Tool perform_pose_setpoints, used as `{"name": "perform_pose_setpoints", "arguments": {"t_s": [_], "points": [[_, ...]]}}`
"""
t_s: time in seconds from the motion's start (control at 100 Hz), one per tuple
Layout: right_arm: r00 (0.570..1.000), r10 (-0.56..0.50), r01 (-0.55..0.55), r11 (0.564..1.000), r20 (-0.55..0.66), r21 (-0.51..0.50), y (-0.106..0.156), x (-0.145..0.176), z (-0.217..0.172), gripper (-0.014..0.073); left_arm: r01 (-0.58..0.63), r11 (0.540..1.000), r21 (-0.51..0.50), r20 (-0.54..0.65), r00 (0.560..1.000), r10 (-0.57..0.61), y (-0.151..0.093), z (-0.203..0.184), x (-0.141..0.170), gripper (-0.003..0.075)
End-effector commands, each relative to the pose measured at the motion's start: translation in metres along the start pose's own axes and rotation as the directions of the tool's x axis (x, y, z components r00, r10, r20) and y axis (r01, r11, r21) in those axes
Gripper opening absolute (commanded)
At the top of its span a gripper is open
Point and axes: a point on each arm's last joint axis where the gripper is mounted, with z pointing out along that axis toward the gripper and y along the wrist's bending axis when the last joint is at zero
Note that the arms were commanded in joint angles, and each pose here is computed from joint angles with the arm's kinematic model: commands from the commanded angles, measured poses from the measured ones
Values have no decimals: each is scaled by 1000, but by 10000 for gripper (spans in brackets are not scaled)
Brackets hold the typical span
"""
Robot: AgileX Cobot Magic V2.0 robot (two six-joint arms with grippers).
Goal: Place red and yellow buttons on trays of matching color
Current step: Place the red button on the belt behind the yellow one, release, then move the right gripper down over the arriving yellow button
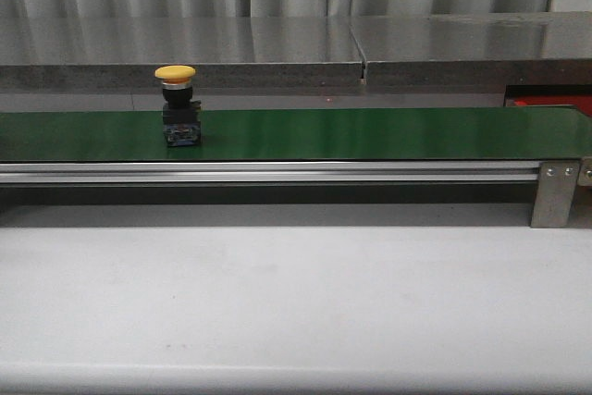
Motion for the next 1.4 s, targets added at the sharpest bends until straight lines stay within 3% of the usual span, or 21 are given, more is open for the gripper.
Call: {"name": "perform_pose_setpoints", "arguments": {"t_s": [0.0, 0.27, 0.51, 0.98, 1.19, 1.39], "points": [[996, 7, -9, 1000, 85, 27, -2, -13, -4, -117, -17, 1000, -5, 153, 988, 17, -10, -38, -24, 674], [996, 7, -9, 1000, 85, 27, -2, -13, -4, -117, -84, 996, 30, 264, 962, 73, -40, -95, -34, 659], [996, 7, -9, 1000, 85, 27, -2, -13, -4, -117, -145, 988, 62, 354, 928, 114, -64, -153, -21, 659], [996, 7, -9, 1000, 85, 27, -2, -13, -4, -117, -201, 973, 111, 474, 872, 125, -79, -223, 91, 647], [996, 7, -9, 1000, 85, 27, -2, -13, -4, -117, -189, 972, 137, 498, 862, 97, -76, -235, 143, 529], [996, 7, -9, 1000, 85, 27, -2, -13, -4, -117, -190, 972, 137, 545, 834, 86, -73, -243, 176, 245]]}}
